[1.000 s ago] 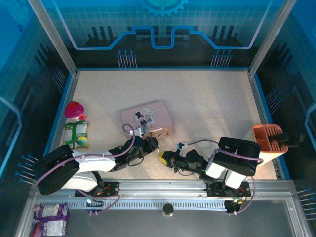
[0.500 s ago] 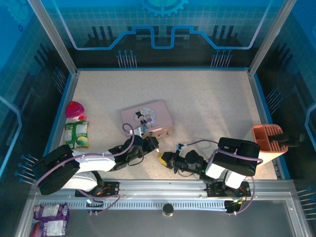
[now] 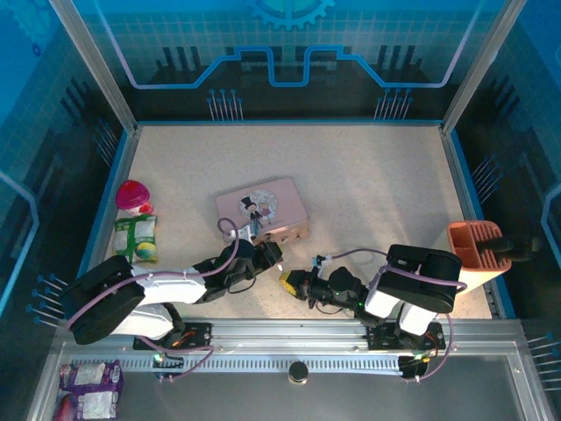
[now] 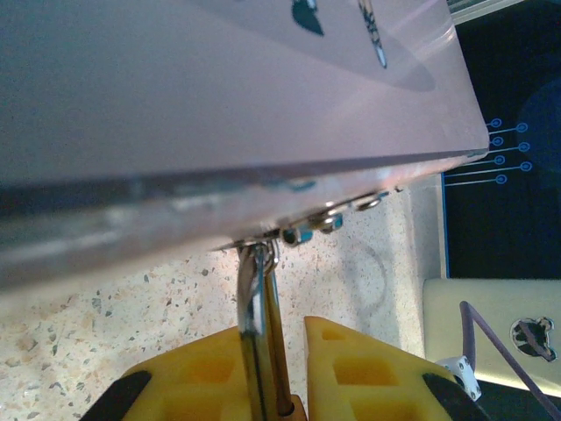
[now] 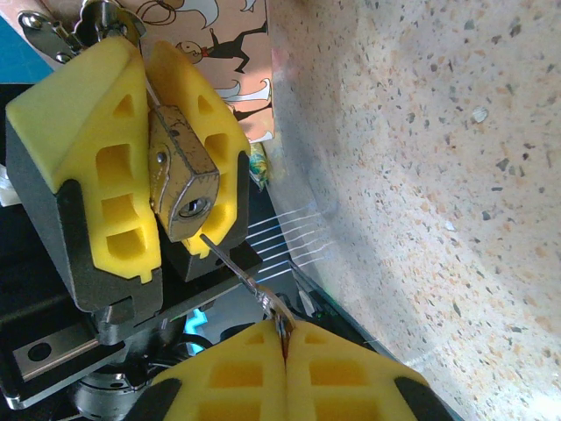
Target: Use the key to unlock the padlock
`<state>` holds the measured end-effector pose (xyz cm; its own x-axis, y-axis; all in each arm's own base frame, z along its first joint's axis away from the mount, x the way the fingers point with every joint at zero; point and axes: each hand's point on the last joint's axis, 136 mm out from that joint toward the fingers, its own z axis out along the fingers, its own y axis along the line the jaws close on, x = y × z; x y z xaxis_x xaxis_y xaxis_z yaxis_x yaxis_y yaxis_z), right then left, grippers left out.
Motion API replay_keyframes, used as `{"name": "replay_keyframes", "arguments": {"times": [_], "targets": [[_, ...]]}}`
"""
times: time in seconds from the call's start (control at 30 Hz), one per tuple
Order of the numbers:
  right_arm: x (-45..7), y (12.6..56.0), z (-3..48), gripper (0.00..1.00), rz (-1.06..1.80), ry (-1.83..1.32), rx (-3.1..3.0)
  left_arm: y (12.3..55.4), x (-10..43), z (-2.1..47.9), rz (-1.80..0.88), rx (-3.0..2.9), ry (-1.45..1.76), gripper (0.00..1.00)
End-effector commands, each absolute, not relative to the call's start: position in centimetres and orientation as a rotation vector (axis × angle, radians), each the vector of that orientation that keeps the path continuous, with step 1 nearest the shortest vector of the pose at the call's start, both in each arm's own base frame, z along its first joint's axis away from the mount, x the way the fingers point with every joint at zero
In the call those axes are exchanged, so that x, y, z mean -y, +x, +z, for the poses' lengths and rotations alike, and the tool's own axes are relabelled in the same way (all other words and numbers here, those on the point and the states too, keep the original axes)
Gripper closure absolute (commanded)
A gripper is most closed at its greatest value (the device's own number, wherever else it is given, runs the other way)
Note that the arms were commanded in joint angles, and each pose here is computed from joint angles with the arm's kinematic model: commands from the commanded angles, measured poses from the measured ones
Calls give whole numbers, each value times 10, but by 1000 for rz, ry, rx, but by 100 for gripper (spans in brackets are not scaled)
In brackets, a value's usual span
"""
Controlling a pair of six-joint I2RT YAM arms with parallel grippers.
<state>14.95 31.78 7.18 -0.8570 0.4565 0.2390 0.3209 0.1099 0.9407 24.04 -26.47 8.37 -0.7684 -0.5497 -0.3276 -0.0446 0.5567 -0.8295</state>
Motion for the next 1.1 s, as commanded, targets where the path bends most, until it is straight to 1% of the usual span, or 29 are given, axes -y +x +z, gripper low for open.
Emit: {"name": "replay_keyframes", "arguments": {"times": [0.0, 0.2, 0.6, 0.77, 1.07], "targets": [[-319, 152, 74, 100, 1862, 803, -2226, 241, 288, 129, -1385, -2091, -403, 90], [-320, 153, 73, 100, 1863, 804, -2230, 233, 284, 123, -1383, -2093, -404, 90], [-324, 149, 70, 100, 1865, 798, -2255, 235, 283, 129, -1372, -2066, -385, 90], [-322, 145, 69, 100, 1856, 796, -2257, 243, 282, 133, -1324, -2043, -334, 90], [-324, 148, 67, 100, 1853, 822, -2253, 241, 291, 147, -1375, -2005, -239, 90]]}}
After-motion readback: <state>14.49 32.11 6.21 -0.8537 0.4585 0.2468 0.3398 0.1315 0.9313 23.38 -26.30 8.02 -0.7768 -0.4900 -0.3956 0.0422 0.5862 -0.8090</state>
